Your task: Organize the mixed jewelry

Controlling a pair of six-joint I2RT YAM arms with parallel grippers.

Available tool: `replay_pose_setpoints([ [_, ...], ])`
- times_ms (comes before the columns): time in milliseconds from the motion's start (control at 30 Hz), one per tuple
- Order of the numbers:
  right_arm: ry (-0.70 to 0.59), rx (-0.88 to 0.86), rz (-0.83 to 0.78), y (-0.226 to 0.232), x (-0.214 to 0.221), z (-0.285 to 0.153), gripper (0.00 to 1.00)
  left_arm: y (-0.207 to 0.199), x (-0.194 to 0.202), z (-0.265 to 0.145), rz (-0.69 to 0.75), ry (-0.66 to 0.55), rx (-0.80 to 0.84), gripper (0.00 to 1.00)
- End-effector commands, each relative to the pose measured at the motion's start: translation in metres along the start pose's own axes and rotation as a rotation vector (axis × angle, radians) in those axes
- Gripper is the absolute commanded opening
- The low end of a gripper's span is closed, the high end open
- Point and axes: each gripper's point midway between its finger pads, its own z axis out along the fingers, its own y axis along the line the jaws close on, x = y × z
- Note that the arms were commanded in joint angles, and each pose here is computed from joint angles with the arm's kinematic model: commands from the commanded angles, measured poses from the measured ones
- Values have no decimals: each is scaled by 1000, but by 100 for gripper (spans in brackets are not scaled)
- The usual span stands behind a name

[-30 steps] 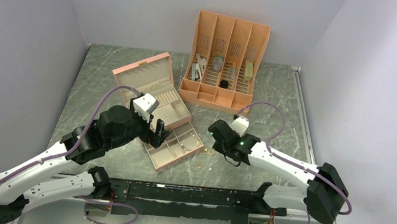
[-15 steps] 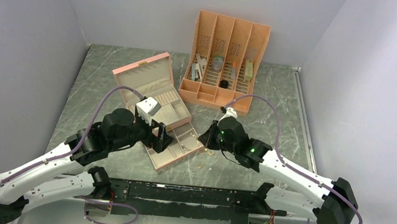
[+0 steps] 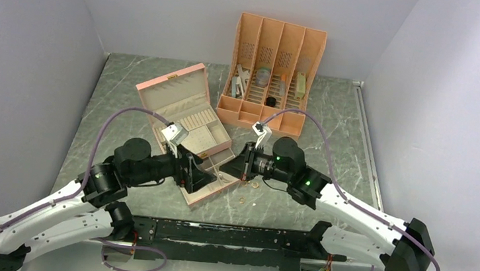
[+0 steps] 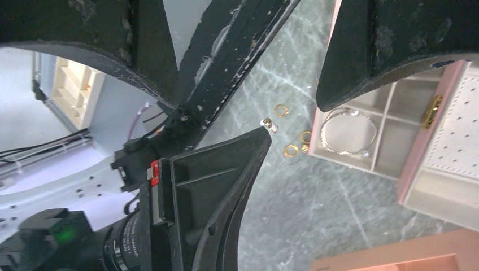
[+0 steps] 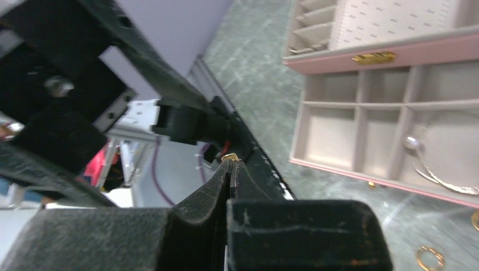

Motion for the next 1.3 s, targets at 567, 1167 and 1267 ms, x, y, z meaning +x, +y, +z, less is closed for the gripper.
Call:
replay_pose_setpoints([
  [567, -77, -492, 60, 111, -26, -57, 0, -81, -46, -16, -86, -184, 424, 86],
  [1167, -106, -561, 106, 119, -28, -67, 0, -96, -56, -22, -131, -213, 503, 67],
  [1267, -107, -570, 105, 122, -29, -68, 0, -97, -56, -22, -132, -211, 513, 66],
])
